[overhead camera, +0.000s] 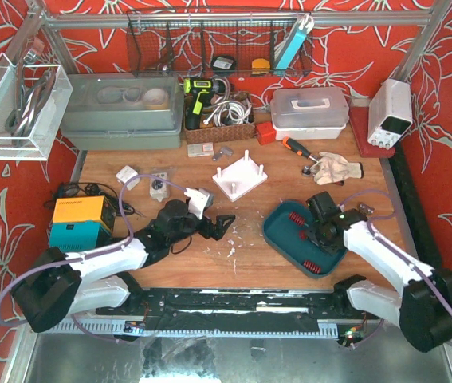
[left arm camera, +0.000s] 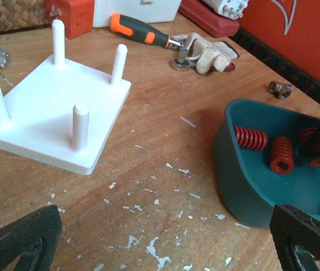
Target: Install the large spring
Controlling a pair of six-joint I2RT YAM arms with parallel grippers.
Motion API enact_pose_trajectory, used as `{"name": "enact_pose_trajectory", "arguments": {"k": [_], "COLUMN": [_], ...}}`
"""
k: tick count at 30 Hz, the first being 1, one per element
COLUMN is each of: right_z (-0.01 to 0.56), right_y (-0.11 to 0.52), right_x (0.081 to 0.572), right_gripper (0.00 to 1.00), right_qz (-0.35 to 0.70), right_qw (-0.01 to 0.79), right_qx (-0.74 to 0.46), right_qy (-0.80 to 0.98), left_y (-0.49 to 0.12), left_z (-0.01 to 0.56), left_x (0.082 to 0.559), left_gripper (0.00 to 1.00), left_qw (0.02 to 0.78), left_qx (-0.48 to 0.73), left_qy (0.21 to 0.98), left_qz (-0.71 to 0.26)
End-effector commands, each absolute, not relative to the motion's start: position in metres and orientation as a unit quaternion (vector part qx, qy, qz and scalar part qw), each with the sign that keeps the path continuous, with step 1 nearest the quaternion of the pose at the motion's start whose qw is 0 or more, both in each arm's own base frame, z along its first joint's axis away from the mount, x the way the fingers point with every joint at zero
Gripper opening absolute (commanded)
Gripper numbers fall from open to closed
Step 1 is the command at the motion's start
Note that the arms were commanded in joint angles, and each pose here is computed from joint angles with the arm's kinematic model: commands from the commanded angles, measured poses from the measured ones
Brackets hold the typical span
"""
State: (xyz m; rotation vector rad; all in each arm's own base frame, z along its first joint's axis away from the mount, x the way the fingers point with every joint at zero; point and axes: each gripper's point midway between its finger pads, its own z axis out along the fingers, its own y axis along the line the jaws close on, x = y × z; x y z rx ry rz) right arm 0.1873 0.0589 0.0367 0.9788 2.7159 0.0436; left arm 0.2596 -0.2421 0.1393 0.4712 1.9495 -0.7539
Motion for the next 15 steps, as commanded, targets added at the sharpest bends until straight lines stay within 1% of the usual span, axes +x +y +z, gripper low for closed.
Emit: {"name": "enact_pose_trajectory", "arguments": {"k": [1,2,7,12,15], "right_z": [0.070,0.078,0.121,0.163,0.176], "right_y": [0.052,0.052,0.060,0.072,0.085], "right_x": [0.191,0.192,0.198,0.214,0.225], "right_gripper": [0.01,0.00,0.00,0.00,0.00], "right_qz": [0.021,0.030,0.089,0.127,0.146], "right_qw": [0.171,0.181,0.234,0.291,0.308], "right_qx": [0.320,0.319,0.293,0.225,0.178], "right_qy": [0.932,0.930,0.923,0.921,0.923], "left_y": [-0.243,-0.242,-0.239,-0.232,-0.226], "left_z": [0.156,0.157,0.162,0.162,0.163], "left_x": [0.260,0.260,0.258,0.262,0.264], "left_gripper": [1.00,1.00,1.00,1.00,1.00], "left_qw": [0.500,0.503,0.512,0.520,0.524], "left_qx": [0.194,0.193,0.186,0.166,0.151], "left_qy": [0.783,0.782,0.776,0.780,0.784], "left_qz": [-0.313,-0.313,-0.317,-0.307,-0.298]}}
